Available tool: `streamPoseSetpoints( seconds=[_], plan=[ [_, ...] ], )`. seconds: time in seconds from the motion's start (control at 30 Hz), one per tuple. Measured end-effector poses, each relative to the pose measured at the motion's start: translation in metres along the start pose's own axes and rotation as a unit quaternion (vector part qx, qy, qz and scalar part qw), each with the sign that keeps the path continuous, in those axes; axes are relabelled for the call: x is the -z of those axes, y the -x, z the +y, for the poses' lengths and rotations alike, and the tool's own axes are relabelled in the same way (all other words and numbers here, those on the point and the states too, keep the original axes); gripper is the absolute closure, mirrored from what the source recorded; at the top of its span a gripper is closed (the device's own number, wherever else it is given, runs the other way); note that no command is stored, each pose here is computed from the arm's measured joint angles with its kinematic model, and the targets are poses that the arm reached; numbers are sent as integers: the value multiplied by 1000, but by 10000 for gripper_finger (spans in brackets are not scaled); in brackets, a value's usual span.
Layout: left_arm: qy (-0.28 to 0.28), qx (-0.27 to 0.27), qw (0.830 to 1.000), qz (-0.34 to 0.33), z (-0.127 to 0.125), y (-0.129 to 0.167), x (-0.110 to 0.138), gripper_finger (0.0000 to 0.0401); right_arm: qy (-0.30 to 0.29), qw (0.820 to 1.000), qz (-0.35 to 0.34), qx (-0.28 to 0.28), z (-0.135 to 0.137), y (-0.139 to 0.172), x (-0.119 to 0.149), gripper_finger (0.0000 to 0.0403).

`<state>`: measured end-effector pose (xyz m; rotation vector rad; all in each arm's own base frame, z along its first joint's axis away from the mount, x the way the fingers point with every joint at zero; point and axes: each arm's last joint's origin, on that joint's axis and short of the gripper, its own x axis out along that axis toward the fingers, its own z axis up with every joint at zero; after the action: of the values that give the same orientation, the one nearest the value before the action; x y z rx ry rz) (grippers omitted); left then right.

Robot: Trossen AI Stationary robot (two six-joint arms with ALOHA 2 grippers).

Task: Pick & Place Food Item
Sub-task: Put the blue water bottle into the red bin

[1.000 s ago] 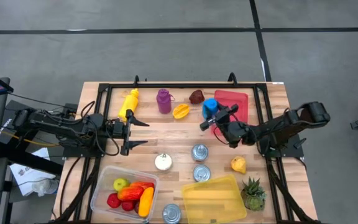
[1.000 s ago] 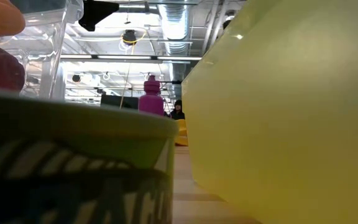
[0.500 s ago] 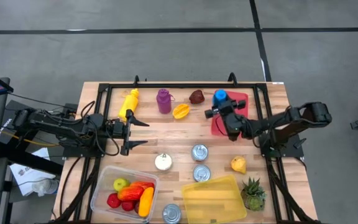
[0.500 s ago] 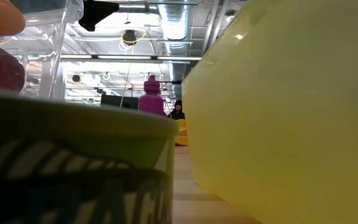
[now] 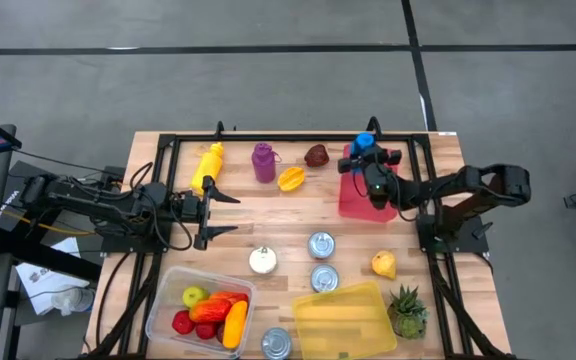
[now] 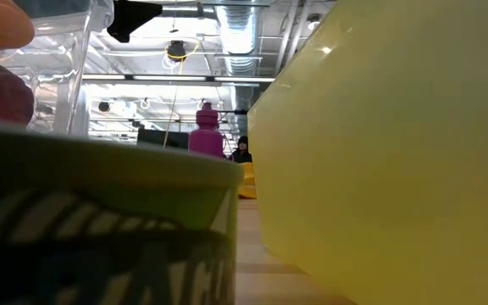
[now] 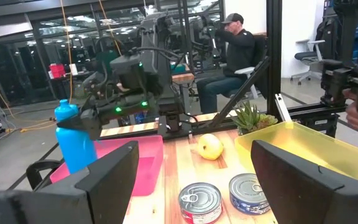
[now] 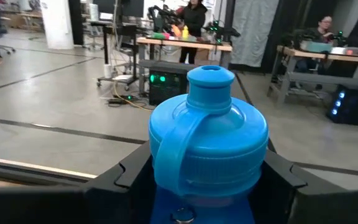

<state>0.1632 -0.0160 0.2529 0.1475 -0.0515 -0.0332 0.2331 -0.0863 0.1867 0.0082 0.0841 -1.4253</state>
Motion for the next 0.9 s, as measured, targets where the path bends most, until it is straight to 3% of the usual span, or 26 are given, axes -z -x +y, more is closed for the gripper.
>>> streamPoseSetpoints(
  seconds=[0.43, 0.9],
  plan=[
    [0, 0, 1000, 0, 0, 0, 0, 99, -25, 999, 24, -14, -21, -18, 18, 219],
    [0, 0, 1000, 0, 0, 0, 0, 99, -23, 998, 44, -47, -23, -34, 28, 219]
  ],
)
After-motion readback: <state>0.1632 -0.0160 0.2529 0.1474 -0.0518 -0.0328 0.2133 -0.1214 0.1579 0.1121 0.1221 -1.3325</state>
